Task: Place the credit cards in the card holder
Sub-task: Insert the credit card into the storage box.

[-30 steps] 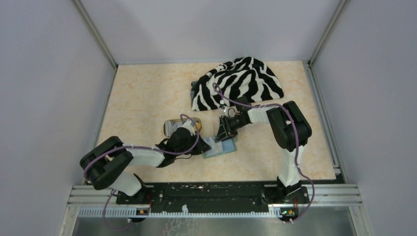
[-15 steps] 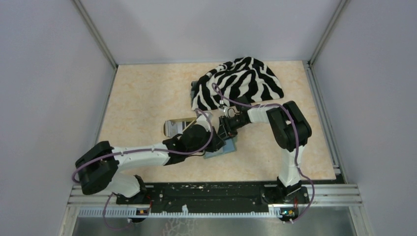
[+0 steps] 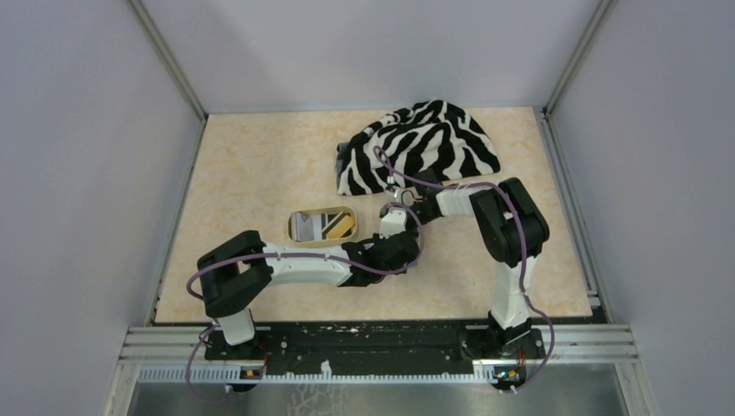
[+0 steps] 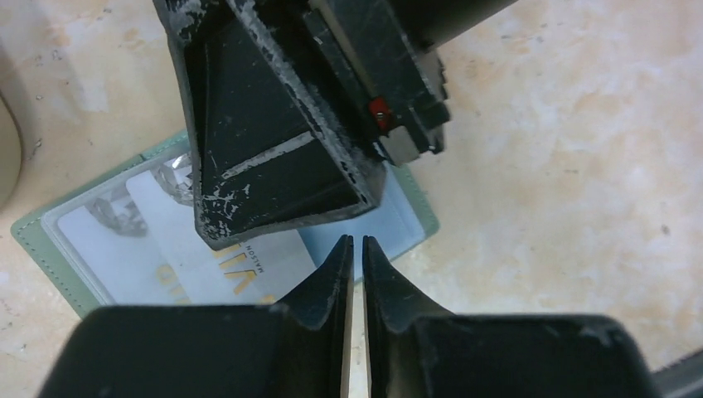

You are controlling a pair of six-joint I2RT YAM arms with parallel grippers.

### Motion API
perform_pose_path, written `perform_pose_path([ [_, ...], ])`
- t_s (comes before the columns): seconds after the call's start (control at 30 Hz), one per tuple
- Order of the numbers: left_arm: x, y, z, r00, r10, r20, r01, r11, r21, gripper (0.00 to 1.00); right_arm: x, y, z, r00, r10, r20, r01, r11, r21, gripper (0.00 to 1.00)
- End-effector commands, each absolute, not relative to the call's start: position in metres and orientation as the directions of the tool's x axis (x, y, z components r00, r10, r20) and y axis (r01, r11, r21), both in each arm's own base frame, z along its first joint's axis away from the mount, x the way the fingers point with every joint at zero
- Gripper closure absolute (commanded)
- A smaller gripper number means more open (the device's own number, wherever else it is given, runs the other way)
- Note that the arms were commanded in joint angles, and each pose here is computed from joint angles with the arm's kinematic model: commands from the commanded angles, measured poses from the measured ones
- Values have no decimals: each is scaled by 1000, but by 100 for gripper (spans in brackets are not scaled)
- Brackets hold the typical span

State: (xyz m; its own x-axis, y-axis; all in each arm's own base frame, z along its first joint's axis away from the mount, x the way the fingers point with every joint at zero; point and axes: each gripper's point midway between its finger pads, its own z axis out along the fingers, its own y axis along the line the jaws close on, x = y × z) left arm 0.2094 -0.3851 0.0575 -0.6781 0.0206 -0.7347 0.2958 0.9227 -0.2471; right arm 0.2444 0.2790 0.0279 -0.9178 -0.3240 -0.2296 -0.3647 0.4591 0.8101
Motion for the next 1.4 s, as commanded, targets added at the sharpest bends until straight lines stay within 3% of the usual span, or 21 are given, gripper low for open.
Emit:
perform_pose_path([
  [0.0, 219, -384, 53, -663, 24, -749, 253, 948, -194, 87, 248, 280, 26, -902, -344, -260, -407, 476, 780, 65],
  [0.57, 237, -371, 36, -642, -12, -766, 92, 991, -93, 89, 247, 280, 26, -902, -345, -260, -407, 475, 780, 64],
  [1.37, 241, -322, 46, -597, -104, -795, -81, 994, -69, 59, 257, 278, 46, -879, -343, -330, -464, 459, 758, 60],
])
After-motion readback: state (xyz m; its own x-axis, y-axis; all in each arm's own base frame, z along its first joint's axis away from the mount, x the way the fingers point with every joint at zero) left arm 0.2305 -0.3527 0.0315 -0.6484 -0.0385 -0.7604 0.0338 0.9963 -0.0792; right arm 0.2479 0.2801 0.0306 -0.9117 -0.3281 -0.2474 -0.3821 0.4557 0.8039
